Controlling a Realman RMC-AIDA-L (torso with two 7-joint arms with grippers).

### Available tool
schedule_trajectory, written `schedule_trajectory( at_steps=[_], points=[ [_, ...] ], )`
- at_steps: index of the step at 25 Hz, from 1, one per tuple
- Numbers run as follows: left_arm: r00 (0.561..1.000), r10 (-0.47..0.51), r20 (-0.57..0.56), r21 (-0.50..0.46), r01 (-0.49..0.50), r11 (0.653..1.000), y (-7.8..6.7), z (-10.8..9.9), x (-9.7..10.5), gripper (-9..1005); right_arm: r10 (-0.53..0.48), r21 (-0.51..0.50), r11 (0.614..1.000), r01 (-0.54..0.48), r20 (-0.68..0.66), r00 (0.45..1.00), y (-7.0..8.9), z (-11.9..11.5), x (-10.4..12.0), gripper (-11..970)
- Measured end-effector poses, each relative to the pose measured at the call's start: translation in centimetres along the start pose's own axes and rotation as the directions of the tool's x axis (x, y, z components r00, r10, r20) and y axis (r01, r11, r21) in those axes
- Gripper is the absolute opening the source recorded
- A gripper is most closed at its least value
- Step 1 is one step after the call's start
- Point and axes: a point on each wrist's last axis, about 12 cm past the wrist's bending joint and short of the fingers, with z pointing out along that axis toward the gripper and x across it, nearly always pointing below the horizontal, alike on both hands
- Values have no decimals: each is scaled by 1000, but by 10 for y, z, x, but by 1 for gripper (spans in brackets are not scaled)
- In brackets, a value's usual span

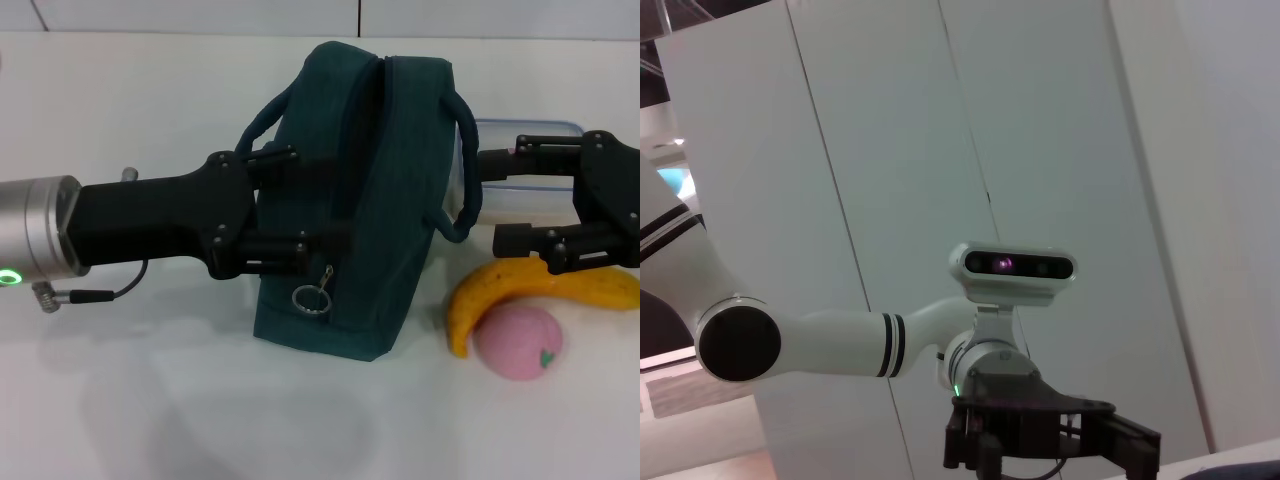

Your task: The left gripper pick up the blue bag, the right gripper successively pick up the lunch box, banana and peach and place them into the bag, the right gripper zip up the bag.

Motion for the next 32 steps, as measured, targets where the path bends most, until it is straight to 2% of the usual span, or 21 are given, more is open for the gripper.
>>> schedule_trajectory(
  at_steps=[15,17,22,24,25,28,32],
  points=[
    [1000,-19,-13,-1,19,1000,1,-2,-3,872,11,5,1000,-11,5,1000,1,0,3,792],
    [998,-55,-30,-6,55,998,3,-5,-12,872,14,8,1000,-14,6,1000,2,-1,4,792],
    [994,-85,-64,-58,81,995,7,-12,-49,871,14,26,1000,-14,11,1000,6,-6,11,791],
    [988,-106,-109,-143,90,986,11,-12,-74,871,15,33,999,-15,14,1000,7,-8,12,791],
    [988,-106,-109,-143,90,986,11,-12,-74,871,15,33,999,-15,14,1000,7,-8,12,791],
    [969,-173,-178,-219,133,967,19,-3,-92,870,23,45,999,-23,17,1000,9,-11,15,792],
    [926,-291,-240,-321,207,924,35,10,-103,869,27,57,998,-28,20,999,13,-15,20,792]
  ],
)
